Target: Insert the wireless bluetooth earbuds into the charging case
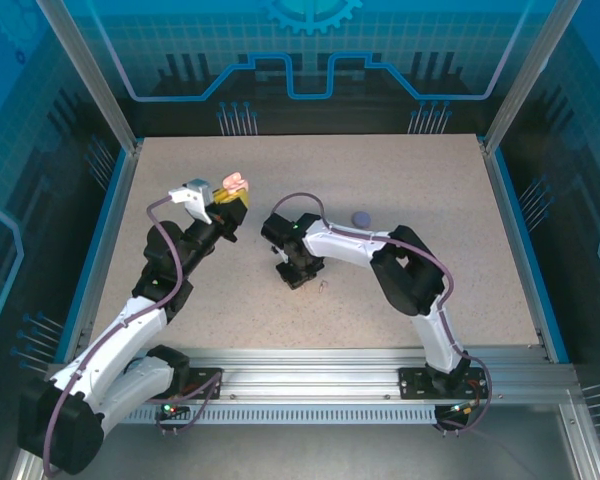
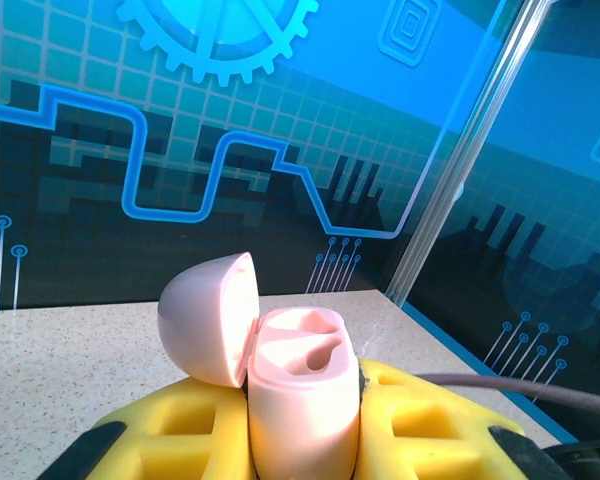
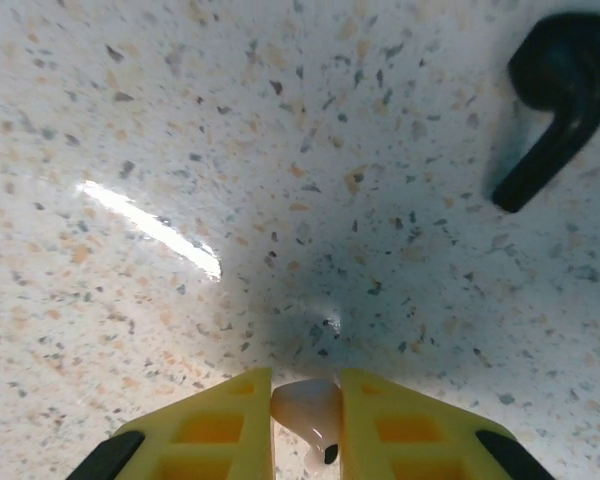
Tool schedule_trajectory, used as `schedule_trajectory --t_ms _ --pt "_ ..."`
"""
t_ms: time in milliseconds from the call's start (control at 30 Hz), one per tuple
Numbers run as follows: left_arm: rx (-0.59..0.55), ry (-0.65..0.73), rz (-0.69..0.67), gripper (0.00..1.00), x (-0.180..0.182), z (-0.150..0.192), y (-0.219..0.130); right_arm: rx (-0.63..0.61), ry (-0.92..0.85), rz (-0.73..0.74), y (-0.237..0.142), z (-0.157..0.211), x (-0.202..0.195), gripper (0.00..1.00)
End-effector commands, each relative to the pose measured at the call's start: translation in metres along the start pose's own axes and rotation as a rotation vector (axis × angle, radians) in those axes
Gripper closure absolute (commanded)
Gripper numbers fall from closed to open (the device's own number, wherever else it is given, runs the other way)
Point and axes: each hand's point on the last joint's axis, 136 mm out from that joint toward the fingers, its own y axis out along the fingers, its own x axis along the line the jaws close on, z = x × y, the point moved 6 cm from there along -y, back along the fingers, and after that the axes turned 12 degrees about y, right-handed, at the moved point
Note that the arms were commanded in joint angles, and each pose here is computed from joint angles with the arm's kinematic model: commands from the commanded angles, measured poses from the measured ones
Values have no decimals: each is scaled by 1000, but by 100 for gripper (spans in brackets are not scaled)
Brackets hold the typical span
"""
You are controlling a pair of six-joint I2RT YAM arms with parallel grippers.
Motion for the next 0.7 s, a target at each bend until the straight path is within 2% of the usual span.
schedule_trajectory --t_ms 0,167,433,667 --pt "-21 12 53 100 -8 -4 -3 -134 25 -55 -49 -9 3 82" --pt "-26 43 105 100 -19 -1 -3 -274 56 -58 -103 -16 -12 82" --pt "-46 124 177 100 -41 9 -2 -572 143 -59 -214 -14 -63 81" --pt "-89 262 180 100 -65 10 4 -850 80 -179 -301 -3 -70 80"
